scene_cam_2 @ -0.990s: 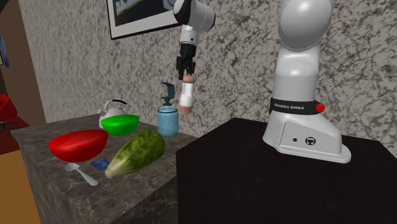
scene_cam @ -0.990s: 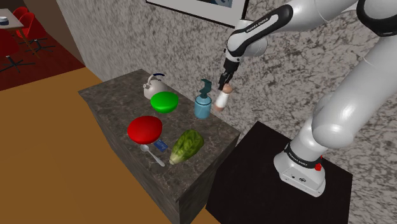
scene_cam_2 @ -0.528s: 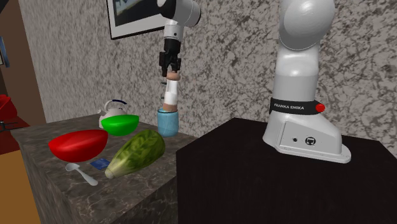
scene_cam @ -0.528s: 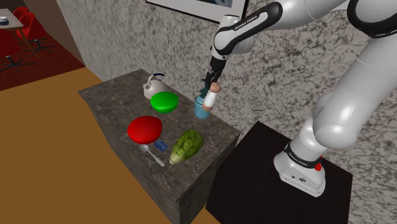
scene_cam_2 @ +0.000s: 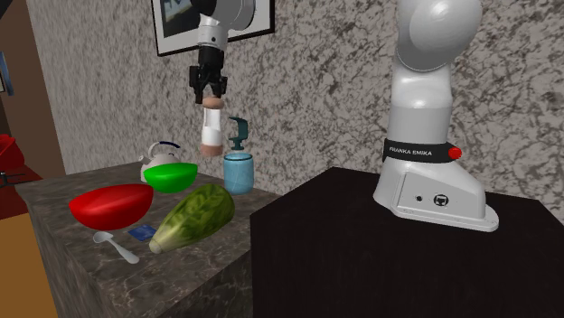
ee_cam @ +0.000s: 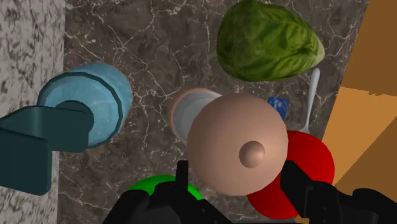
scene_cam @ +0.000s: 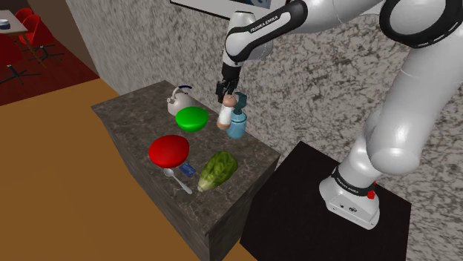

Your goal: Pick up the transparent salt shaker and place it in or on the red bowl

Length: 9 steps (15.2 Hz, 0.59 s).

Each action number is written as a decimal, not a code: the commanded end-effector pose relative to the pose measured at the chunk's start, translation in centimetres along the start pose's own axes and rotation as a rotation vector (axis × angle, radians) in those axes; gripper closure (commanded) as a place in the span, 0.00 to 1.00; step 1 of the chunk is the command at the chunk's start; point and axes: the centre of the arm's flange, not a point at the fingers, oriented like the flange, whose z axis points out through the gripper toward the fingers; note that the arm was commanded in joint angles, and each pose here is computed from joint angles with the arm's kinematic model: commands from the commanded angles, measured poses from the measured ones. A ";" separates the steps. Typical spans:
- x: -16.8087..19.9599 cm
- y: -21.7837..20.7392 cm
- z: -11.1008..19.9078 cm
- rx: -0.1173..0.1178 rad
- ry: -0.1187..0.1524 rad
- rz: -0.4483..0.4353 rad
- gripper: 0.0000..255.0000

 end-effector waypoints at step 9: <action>8.9 -9.8 0.2 0.000 0.000 0.001 1.00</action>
